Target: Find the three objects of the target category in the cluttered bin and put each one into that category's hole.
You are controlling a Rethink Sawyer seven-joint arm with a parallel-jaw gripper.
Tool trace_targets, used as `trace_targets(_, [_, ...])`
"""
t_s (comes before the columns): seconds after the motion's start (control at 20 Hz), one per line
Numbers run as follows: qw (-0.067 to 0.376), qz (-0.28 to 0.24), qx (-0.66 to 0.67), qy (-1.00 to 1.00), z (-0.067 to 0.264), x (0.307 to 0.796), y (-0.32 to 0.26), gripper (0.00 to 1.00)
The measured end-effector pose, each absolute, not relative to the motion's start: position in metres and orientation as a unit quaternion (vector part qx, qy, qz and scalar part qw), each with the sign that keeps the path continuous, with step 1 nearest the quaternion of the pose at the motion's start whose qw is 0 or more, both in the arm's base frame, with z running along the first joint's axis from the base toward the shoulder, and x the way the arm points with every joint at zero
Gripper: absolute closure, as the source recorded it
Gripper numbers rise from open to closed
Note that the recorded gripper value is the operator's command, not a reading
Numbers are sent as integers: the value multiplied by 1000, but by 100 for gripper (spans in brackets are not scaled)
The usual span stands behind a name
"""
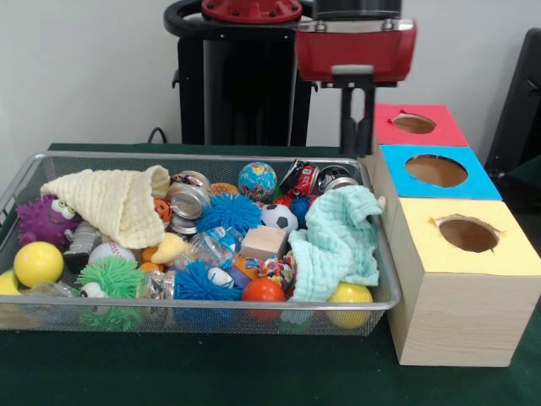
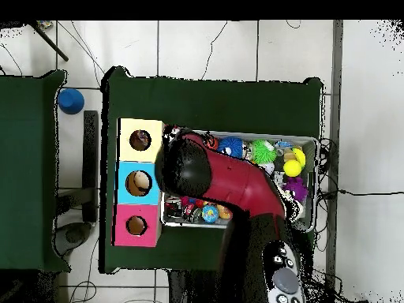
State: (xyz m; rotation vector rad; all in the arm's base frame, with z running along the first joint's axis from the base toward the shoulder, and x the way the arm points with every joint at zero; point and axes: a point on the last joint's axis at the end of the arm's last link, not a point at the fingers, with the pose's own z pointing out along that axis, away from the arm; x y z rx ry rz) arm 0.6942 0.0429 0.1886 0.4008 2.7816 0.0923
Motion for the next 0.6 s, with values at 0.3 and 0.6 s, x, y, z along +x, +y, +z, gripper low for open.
trace_targets(0.3, [162, 24, 133, 978, 184, 688, 21, 100])
trace_targets(0.6, [161, 19, 109, 981, 181, 683, 24, 100])
